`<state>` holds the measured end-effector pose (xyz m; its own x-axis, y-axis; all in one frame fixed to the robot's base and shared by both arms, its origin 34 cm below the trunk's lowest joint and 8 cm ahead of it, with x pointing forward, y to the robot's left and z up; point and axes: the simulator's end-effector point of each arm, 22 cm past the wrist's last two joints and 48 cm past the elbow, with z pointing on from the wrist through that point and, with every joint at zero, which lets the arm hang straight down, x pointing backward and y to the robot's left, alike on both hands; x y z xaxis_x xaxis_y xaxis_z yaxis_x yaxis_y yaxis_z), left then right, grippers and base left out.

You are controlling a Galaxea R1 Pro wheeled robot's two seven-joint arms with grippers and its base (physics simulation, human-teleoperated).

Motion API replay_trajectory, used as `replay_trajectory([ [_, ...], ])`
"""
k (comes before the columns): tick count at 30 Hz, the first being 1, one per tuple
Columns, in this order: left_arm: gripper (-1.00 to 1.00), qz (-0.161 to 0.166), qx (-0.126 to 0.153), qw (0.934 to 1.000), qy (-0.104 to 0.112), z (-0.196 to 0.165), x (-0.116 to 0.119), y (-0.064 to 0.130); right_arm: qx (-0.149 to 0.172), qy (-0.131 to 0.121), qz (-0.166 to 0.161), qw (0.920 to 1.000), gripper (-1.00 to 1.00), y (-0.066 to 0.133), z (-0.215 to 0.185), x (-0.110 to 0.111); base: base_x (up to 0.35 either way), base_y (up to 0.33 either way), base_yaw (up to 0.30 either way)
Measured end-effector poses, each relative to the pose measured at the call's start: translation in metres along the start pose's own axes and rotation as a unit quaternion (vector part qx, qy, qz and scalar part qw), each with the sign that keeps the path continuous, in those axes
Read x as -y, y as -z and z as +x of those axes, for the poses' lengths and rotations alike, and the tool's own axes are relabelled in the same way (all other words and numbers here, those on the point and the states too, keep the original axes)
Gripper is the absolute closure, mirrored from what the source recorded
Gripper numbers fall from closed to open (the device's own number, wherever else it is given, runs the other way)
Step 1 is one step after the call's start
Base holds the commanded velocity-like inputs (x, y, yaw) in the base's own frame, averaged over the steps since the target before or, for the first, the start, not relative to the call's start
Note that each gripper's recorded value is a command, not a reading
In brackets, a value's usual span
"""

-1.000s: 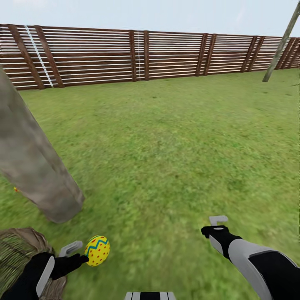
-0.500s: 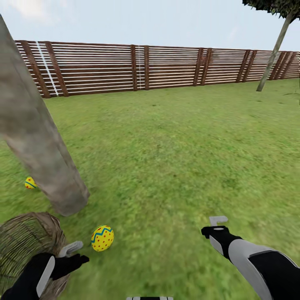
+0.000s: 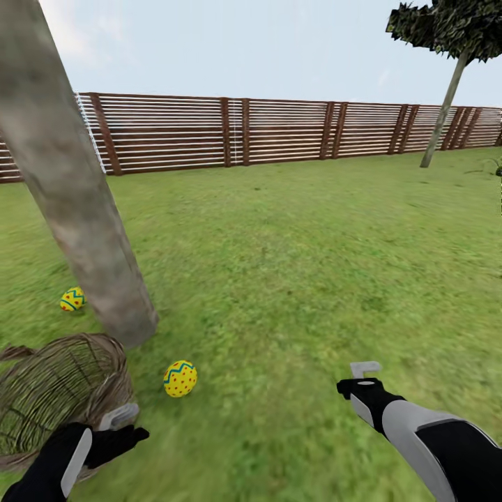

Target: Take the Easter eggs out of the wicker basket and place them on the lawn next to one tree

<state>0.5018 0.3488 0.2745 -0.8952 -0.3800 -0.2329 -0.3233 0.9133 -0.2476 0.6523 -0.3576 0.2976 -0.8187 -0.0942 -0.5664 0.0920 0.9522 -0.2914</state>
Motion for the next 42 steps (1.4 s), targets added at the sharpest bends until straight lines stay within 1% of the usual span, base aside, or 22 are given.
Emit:
replay_trajectory([
  [10, -1.0, 0.008, 0.019, 0.9998, -0.003, -0.012, 0.007, 0.015, 0.019, -0.006, 0.002, 0.9998, -1.0, 0.014, -0.02, 0.006, -0.323, 0.0, 0.0],
  [20, -1.0, 0.015, 0.036, 0.9992, -0.003, -0.024, 0.014, 0.03, 0.039, -0.011, 0.002, 0.9992, -1.0, 0.03, -0.04, 0.013, -0.052, 0.013, 0.0],
  [37, -1.0, 0.03, 0.063, 0.9975, -0.009, -0.04, 0.027, 0.056, 0.069, -0.021, 0.005, 0.9974, -1.0, 0.057, -0.069, 0.024, -0.191, 0.259, -0.001],
  [42, -1.0, 0.034, 0.071, 0.9968, -0.011, -0.044, 0.031, 0.063, 0.078, -0.024, 0.006, 0.9967, -1.0, 0.065, -0.077, 0.027, -0.194, 0.282, -0.176],
])
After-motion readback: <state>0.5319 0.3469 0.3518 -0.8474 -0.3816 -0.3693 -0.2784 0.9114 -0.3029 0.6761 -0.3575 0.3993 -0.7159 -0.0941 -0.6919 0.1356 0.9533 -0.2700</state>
